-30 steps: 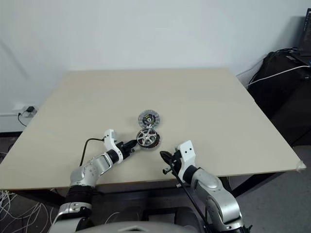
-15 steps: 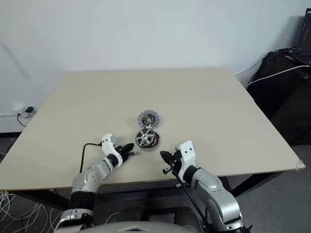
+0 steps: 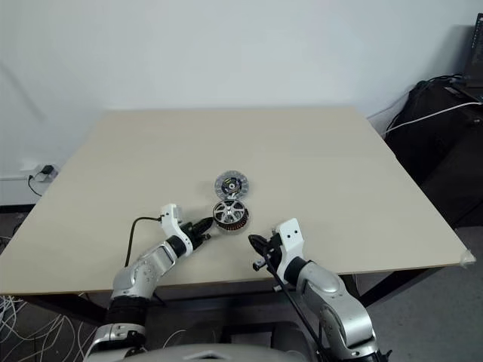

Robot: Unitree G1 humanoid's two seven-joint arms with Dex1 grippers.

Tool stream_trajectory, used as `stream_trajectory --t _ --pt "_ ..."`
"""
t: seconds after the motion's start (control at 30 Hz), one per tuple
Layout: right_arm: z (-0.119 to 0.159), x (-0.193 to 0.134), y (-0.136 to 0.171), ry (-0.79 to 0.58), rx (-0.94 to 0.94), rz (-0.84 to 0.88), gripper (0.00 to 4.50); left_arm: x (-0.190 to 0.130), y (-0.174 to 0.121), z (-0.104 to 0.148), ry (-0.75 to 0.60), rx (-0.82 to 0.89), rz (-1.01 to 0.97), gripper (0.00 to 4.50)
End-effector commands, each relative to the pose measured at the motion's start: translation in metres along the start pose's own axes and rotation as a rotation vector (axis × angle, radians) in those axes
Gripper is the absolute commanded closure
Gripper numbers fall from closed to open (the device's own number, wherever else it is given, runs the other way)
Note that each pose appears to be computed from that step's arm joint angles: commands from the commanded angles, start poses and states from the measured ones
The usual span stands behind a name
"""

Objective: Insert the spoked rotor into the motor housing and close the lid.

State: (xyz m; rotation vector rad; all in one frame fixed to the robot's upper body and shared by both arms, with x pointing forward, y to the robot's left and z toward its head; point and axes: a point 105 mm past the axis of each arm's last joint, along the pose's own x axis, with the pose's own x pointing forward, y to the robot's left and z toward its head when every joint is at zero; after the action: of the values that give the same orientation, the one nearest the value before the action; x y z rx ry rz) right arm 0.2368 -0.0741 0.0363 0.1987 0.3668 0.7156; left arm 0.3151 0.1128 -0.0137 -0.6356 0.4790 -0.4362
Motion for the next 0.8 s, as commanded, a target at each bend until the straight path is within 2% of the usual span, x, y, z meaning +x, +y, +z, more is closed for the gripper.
stream_trajectory --t 0.03,0.27,0.5,0.63,0.8 --pt "0.011 -0.001 0.000 -0.040 -0.021 0.001 4.49 0.006 -0.016 0.012 -0.026 0.021 -0.075 4.50" --pt "0.012 -0.001 0.000 -0.043 -0.020 0.001 4.49 0.004 -0.009 0.007 -0.013 0.033 -0.018 4.50" --pt "0.012 -0.001 0.000 -0.052 -0.018 -0.004 4.49 -0.021 0.024 0.013 -0.204 0.070 0.234 4.50" --pt "0.014 0.001 -0.001 -0.058 -0.023 -0.002 4.49 -0.037 0.031 0.018 -0.309 0.122 0.322 4.50" --pt "0.024 0.015 -0.010 -0.089 -0.067 -0.063 4.49 -0.050 0.007 0.010 -0.341 0.456 0.234 4.50"
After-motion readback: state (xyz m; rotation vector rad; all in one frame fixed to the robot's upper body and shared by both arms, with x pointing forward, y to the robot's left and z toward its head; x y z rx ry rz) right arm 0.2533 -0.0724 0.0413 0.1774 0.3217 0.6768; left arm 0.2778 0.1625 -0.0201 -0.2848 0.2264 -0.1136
